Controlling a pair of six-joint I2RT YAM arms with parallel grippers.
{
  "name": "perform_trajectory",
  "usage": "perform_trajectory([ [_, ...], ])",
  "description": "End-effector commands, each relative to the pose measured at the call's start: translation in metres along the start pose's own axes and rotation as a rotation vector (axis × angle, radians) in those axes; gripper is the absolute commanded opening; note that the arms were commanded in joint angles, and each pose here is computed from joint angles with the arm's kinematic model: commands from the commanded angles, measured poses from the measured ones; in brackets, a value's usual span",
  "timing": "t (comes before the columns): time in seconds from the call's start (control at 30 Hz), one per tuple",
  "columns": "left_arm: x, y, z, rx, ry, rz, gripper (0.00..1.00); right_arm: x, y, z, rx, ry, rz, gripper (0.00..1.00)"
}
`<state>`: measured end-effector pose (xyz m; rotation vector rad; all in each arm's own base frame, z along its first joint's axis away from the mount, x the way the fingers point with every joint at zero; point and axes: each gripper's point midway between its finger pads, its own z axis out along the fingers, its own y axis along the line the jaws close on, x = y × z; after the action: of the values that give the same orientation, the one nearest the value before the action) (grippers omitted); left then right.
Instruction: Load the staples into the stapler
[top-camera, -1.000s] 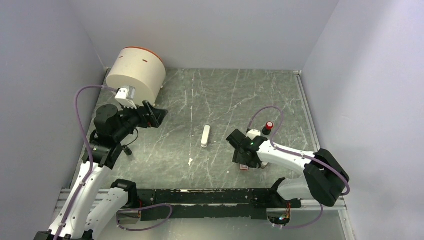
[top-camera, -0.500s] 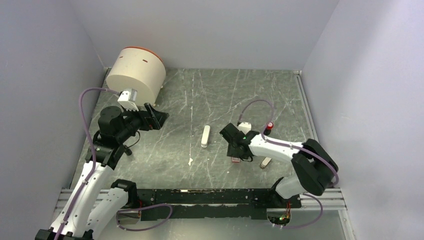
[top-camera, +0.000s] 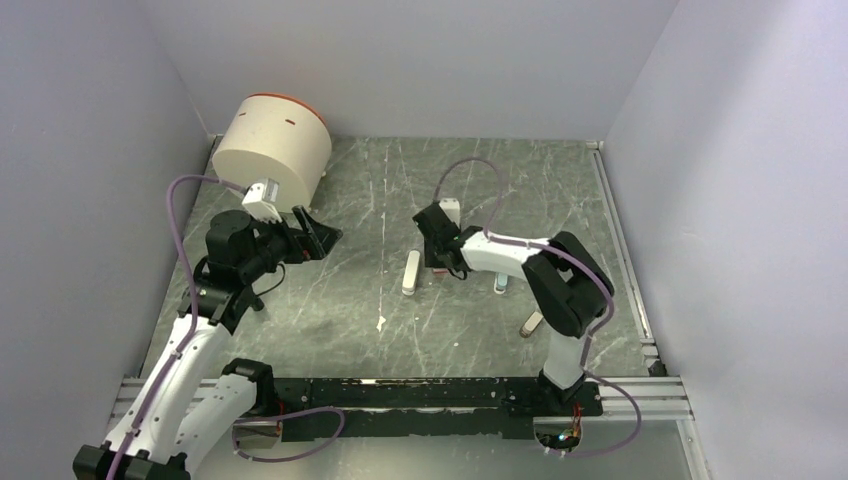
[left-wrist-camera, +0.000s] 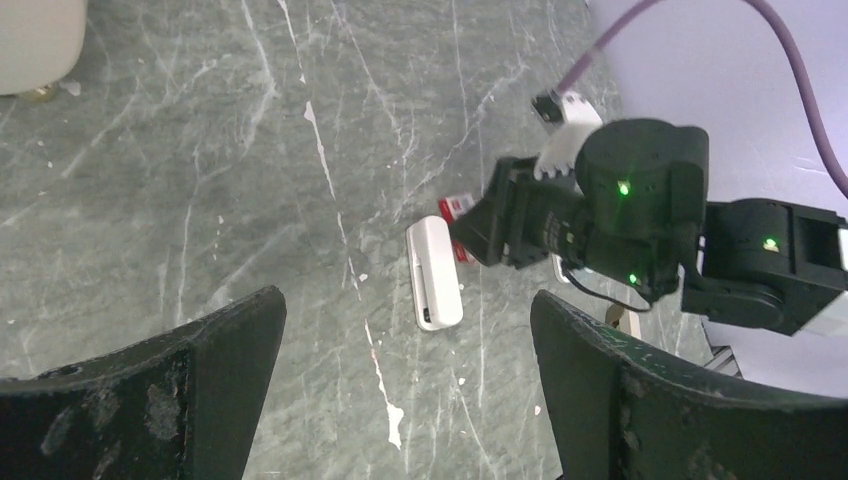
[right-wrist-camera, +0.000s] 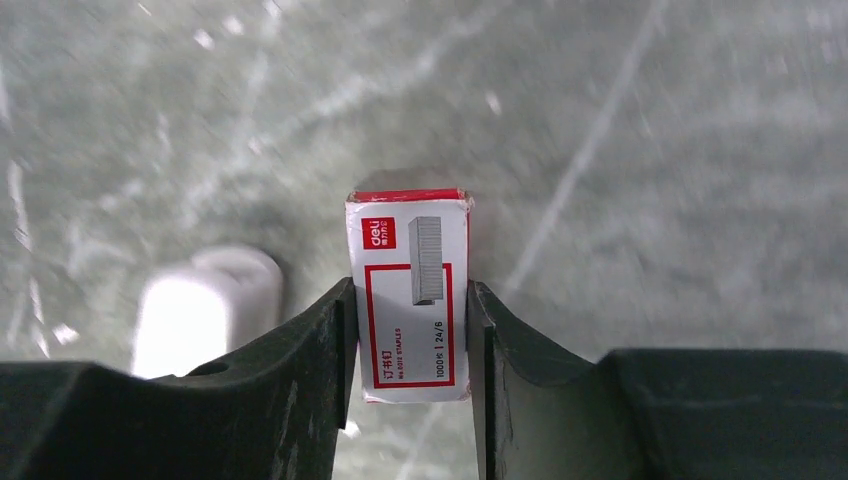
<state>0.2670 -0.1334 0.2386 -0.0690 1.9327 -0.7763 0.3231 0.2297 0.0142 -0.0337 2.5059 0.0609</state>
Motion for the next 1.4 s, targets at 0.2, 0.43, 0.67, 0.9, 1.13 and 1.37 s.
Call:
perform_trajectory([
  [0.2, 0.021, 0.0, 0.016, 0.024, 0.136, -0.093, 0.97, -0.061, 0.043, 0.053, -0.215, -0.076, -0.343, 0.4],
  [0.43, 0.025, 0.009, 0.028, -0.02, 0.156, -0.161, 0.97, -0.082, 0.062, 0.065, -0.354, -0.121, -0.573, 0.43],
  [0.67, 0.026, 0.01, 0.046, -0.009, 0.175, -0.206, 0.97, -0.079, 0.058, 0.071, -0.404, -0.074, -0.759, 0.64],
  [0.9, 0.028, 0.015, 0.056, -0.026, 0.178, -0.24, 0.97, -0.075, 0.062, 0.067, -0.47, -0.041, -0.747, 0.7],
  [1.13, 0.044, 0.02, 0.056, -0.03, 0.207, -0.276, 0.97, -0.083, 0.069, 0.059, -0.467, -0.047, -0.636, 0.69],
  [1.37, 0.047, 0.022, 0.056, -0.037, 0.212, -0.275, 0.97, -0.086, 0.057, 0.06, -0.388, -0.034, -0.593, 0.74],
])
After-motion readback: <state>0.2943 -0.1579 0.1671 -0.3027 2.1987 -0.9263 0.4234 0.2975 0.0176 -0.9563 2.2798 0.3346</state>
